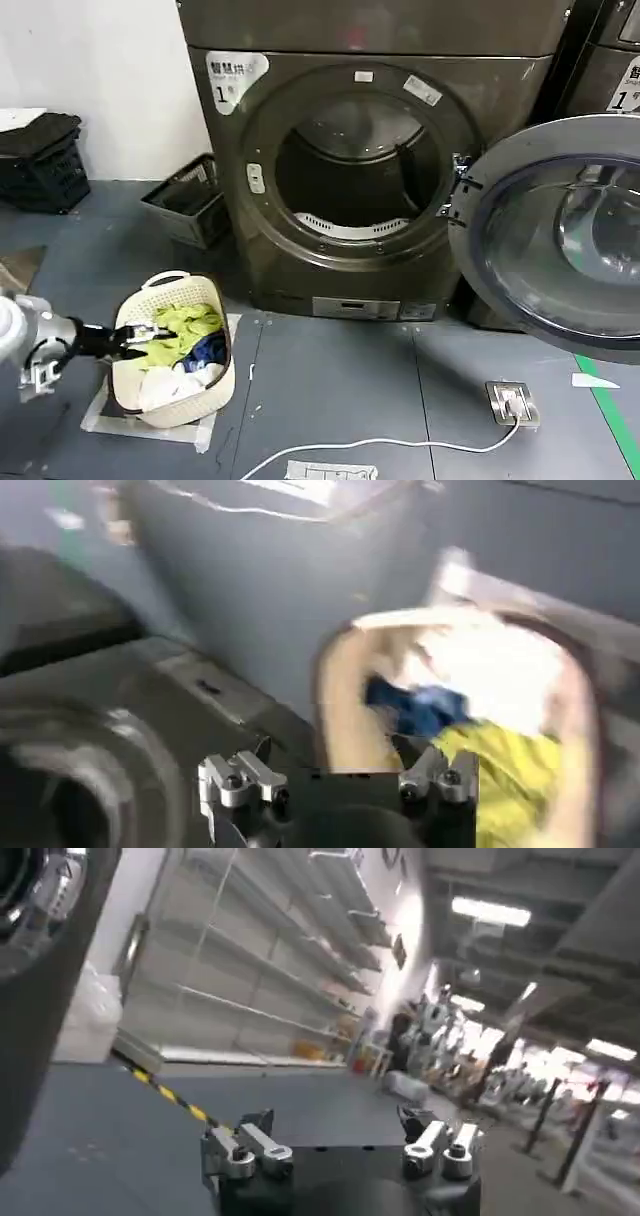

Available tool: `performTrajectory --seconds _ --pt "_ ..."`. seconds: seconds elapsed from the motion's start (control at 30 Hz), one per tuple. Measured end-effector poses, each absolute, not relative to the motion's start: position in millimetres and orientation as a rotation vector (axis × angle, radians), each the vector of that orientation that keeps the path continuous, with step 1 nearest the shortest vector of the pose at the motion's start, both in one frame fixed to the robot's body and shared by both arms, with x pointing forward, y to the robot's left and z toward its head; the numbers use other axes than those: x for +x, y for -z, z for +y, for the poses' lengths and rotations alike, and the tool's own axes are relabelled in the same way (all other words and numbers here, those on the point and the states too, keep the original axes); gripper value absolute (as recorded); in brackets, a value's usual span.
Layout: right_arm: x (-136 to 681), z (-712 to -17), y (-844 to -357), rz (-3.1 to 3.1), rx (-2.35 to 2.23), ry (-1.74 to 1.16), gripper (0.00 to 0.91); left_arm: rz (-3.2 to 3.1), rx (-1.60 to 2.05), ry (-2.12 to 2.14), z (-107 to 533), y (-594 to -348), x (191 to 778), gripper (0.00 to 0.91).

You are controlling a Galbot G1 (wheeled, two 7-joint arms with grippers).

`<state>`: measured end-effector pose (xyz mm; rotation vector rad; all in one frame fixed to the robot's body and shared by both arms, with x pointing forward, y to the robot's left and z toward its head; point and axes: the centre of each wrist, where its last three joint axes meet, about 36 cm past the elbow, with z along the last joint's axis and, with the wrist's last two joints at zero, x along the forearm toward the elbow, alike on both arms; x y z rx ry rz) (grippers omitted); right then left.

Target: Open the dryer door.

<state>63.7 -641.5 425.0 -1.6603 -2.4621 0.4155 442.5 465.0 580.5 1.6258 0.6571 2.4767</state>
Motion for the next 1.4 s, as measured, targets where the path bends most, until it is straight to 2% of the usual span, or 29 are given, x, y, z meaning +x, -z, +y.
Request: performTrajectory --seconds 0.17,0.47,1.4 --pt "62.8 -638.7 -423.3 -2.477 -1.673 -0.383 0.907 0.416 1.649 -2.586 466.2 -579.1 440.7 0.907" --pt "60.4 -634.8 -419.3 -2.494 -1.685 -0.366 0.907 0.342 1.633 -2.589 462.2 -573.1 437.7 0.907" --pt "46.0 -624.4 -414.9 -2.486 -1.674 -0.391 0.907 0.620 1.574 -2.466 456.0 -561.2 457.3 0.907"
